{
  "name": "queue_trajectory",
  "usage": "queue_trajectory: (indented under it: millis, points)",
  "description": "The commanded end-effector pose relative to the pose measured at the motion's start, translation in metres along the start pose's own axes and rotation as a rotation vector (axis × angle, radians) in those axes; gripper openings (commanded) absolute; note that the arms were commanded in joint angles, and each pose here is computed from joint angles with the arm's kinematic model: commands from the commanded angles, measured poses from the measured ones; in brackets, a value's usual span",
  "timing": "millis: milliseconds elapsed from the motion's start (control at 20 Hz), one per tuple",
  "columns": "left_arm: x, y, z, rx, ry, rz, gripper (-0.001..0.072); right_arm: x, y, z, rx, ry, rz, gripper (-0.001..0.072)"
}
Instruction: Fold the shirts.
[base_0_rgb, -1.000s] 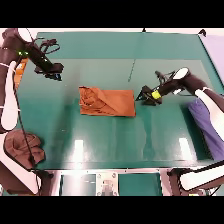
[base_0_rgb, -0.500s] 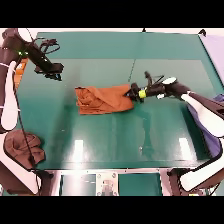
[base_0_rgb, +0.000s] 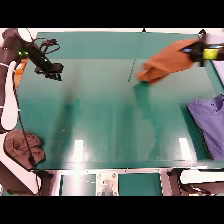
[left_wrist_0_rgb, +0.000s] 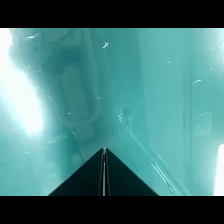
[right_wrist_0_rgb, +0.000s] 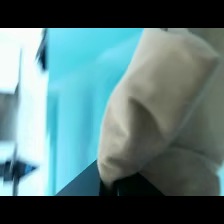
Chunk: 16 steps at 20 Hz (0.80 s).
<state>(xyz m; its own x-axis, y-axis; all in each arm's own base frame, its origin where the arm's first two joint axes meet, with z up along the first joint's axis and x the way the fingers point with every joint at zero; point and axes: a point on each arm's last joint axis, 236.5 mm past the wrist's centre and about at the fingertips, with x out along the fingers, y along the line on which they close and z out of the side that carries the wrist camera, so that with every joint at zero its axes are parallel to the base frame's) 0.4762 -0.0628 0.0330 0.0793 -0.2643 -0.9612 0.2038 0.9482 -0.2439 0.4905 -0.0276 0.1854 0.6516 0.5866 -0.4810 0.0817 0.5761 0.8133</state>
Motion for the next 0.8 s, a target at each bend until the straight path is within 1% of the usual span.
queue_trajectory:
  millis: [0, 100, 200, 350, 500, 600, 750]
  points:
    - [0.0, 0.0, -0.001, -0.004, 0.003, -0.001, 0.0022, -0.104, -0.047, 0.048, 0.125, -0.183, -0.127, 0.0018]
    - [0.0, 0.0, -0.001, -0.015, 0.002, -0.001, 0.0022, -0.15, -0.072, 0.059, 0.185, -0.262, -0.165, 0.0018]
    - [0.0, 0.0, -0.001, -0.022, 0.002, -0.001, 0.0022, -0.189, -0.1, 0.056, 0.25, -0.303, -0.234, 0.0018]
    - [0.0, 0.0, 0.0, -0.023, 0.0, -0.001, 0.0022, -0.243, -0.142, 0.039, 0.327, -0.356, -0.398, 0.0018]
    - [0.0, 0.0, -0.001, -0.023, 0.003, -0.002, 0.0022, -0.292, -0.16, 0.017, 0.38, -0.416, -0.568, 0.0017]
    - [0.0, -0.001, -0.001, -0.022, 0.002, -0.004, 0.0022, -0.313, -0.174, -0.012, 0.438, -0.392, -0.71, 0.0016]
    - [0.0, -0.007, 0.0, -0.019, -0.001, -0.032, 0.0022, -0.328, -0.209, -0.083, 0.613, -0.241, -0.924, 0.0017]
